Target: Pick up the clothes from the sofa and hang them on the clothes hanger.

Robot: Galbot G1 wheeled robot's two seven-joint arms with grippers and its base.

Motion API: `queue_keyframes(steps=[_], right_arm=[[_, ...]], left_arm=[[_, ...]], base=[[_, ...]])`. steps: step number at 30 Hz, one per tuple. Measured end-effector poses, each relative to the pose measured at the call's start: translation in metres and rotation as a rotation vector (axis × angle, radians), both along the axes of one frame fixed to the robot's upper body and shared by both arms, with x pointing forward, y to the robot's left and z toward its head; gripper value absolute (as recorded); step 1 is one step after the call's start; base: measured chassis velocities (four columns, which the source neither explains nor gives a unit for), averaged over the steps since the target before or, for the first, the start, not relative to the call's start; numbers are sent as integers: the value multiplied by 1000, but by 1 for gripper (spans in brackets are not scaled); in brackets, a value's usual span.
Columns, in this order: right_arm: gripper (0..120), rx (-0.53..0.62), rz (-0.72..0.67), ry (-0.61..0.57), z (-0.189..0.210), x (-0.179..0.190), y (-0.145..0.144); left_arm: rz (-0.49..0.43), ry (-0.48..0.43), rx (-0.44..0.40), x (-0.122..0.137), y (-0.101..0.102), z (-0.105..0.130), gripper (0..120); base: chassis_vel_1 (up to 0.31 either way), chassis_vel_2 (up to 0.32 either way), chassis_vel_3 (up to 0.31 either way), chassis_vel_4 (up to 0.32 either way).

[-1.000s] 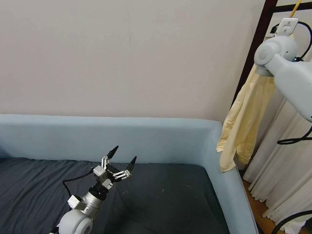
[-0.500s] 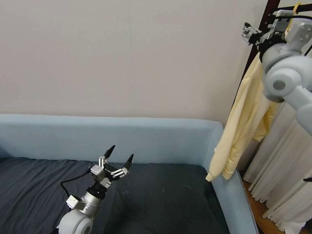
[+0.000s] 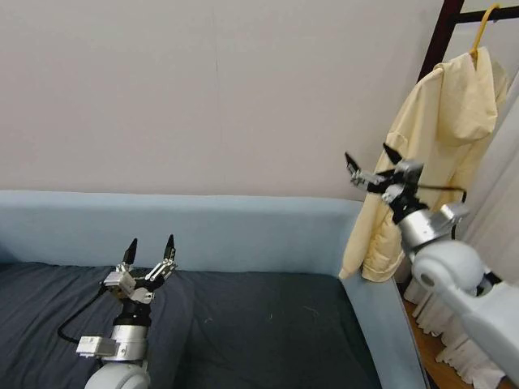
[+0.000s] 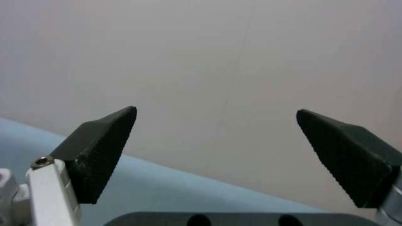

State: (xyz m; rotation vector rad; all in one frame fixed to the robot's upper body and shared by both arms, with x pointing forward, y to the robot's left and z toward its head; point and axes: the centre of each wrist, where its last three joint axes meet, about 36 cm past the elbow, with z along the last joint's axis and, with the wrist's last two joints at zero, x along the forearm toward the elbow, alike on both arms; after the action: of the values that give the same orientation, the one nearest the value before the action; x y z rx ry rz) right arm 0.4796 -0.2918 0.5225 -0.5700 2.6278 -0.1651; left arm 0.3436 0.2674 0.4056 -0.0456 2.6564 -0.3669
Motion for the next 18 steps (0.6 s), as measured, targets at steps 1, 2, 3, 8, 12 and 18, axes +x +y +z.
queue_keyframes(steps=[1, 2, 3, 8, 12, 18], right_arm=[[100, 0, 0, 0, 0, 0, 0], [100, -6, 4, 14, -17, -8, 1], [100, -6, 2, 31, -32, -16, 2], [100, -1, -80, 101, -98, -66, 5], [100, 28, -186, 149, -132, -112, 14], [100, 66, -497, 275, -120, -159, 25]], left_arm=[[0, 0, 0, 0, 0, 0, 100], [19, 6, -2, -4, -2, -3, 100], [37, 14, -4, -9, -4, -8, 100], [101, 68, 3, -33, -14, -27, 100], [130, 114, 21, -53, -19, -36, 100], [190, 210, 4, -74, -26, -38, 100]], base=[[0, 0, 0, 0], [0, 0, 0, 0], [0, 0, 0, 0], [0, 0, 0, 0], [0, 0, 0, 0], [0, 0, 0, 0]])
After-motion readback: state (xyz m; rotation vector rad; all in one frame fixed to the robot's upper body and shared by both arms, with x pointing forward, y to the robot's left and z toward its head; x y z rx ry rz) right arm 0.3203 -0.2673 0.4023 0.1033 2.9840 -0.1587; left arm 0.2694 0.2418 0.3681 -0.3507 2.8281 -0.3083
